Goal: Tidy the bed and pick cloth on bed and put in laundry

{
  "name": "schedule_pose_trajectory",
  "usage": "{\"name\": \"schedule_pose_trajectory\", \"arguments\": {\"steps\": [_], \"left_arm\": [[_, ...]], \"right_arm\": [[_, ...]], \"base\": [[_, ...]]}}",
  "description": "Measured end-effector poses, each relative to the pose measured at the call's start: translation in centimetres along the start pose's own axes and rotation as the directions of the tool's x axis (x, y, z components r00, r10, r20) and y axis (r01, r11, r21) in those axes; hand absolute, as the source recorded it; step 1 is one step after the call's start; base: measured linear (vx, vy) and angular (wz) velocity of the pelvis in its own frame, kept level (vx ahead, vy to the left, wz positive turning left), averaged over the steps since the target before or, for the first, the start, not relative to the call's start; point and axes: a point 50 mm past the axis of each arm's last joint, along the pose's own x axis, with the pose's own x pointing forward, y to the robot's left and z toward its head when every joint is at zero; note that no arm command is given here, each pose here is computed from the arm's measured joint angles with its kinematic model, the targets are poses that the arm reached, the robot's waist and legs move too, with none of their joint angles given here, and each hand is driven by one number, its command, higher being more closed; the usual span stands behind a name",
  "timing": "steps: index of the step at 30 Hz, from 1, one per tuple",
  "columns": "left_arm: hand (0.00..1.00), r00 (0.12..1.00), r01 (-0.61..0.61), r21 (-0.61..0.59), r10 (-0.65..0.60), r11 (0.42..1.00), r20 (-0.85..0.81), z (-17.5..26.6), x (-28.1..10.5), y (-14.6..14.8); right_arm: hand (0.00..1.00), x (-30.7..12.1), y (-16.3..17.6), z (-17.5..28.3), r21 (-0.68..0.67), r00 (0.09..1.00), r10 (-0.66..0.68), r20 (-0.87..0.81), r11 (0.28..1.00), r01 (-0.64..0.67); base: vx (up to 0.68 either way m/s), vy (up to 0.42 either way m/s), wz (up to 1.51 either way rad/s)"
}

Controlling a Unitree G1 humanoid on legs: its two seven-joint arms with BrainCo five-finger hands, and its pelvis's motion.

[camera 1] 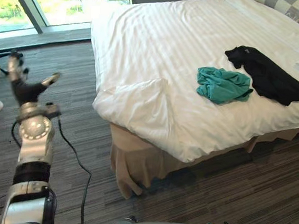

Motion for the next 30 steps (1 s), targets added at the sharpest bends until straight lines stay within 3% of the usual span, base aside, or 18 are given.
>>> {"name": "schedule_pose_trajectory", "arguments": {"steps": [7,14,21,26,27,30], "left_arm": [[0.0,0.983,0.175,0.245,-0.182,0.954,0.008,2.5,3.8,-4.2],[0.0,0.981,0.193,0.48,-0.179,0.856,-0.074,3.1,6.4,-5.9],[0.0,0.996,0.038,0.474,0.002,0.879,-0.084,5.9,9.3,-5.1],[0.0,0.998,-0.011,0.417,0.036,0.909,-0.052,9.4,11.0,-5.7],[1.0,0.998,-0.016,0.413,0.038,0.911,-0.045,10.1,11.2,-5.9],[1.0,0.999,-0.025,0.378,0.015,0.926,0.031,12.7,11.4,-6.8]], "right_arm": [[0.0,-0.1,-0.5,-0.1,0.035,1.0,-0.015,-0.013,0.999,0.015],[0.0,0.6,-0.3,2.1,0.102,0.999,-0.001,0.044,0.995,-0.003],[0.0,1.3,0.9,7.1,0.186,0.975,0.022,0.221,0.981,-0.064],[0.0,0.9,2.4,11.9,0.206,0.907,0.077,0.415,0.963,-0.176],[0.0,0.7,2.9,13.1,0.208,0.887,0.094,0.452,0.956,-0.207],[0.0,-0.2,3.8,16.8,0.214,0.803,0.13,0.581,0.928,-0.305]], "base": [[-0.06,-0.06,-0.3],[-0.15,-0.018,-0.24],[-0.09,0.003,-0.16],[0.02,0.004,0.02],[0.03,-0.006,0.04],[0.04,-0.012,0.09]]}}
